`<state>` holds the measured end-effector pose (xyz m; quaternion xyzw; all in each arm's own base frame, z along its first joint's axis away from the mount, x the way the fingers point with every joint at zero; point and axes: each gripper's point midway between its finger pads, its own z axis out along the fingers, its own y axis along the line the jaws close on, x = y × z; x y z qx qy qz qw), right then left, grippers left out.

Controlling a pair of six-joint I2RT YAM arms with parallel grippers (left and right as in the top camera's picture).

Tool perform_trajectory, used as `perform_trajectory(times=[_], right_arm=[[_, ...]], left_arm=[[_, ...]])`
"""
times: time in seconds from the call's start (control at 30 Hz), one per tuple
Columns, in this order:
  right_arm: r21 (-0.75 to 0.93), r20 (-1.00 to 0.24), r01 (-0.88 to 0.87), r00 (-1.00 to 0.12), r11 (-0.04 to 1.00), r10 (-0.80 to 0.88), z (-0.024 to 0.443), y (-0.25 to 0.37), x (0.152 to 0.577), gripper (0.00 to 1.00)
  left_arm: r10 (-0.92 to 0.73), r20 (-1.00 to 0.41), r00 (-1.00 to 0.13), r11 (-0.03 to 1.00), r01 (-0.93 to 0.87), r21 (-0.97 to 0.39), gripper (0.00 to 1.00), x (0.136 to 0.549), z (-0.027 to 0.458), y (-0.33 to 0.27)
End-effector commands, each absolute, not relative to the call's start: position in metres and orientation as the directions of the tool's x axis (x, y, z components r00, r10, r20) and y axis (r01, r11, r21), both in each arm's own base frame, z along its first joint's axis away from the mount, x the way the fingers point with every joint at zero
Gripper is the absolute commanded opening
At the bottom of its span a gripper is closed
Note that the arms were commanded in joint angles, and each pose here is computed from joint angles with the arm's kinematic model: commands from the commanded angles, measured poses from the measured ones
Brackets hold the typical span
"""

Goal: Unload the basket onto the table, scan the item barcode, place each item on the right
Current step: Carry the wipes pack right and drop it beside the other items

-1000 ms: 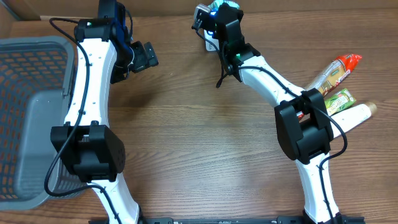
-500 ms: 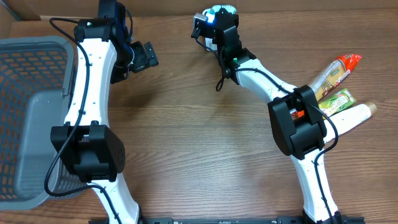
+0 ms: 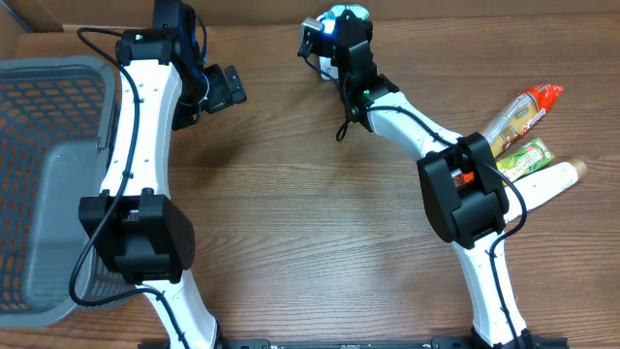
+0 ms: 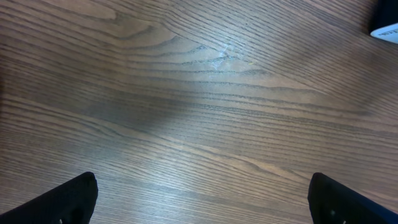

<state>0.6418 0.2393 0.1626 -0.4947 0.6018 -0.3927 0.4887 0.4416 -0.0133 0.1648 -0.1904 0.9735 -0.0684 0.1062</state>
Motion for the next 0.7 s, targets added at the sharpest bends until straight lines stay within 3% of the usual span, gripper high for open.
perform_trajectory(times=[0.0, 0.2, 0.37, 0.5, 0.67], right_arm=[[-0.920, -0.381, -0.087, -0.040, 0.383, -0.924, 0.248, 0.228, 0.635, 0.04], [-0.812, -0.559, -0.132, -0.100, 0.568, -0.823, 0.311, 0.209, 0.598, 0.04], [-0.587, -0.690, -0.287, -0.311, 0.757, -0.653, 0.330, 0.168, 0.524, 0.04], [-0.425, -0.589, -0.248, -0.654, 0.871, -0.474, 0.301, 0.080, 0.453, 0.04], [-0.252, -0.413, -0.181, -0.868, 0.951, -0.275, 0.248, 0.009, 0.412, 0.04]], left_arm=[[-0.399, -0.166, -0.902, 0.911, -0.371, -0.179, 1.00, 0.442, 0.161, -0.015], [-0.399, -0.166, -0.902, 0.911, -0.371, -0.179, 1.00, 0.442, 0.161, -0.015], [-0.399, -0.166, -0.902, 0.911, -0.371, -0.179, 1.00, 0.442, 0.161, -0.015], [-0.399, -0.166, -0.902, 0.911, -0.371, -0.179, 1.00, 0.442, 0.161, -0.015], [-0.399, -0.166, -0.902, 0.911, -0.371, -0.179, 0.99, 0.442, 0.161, -0.015]])
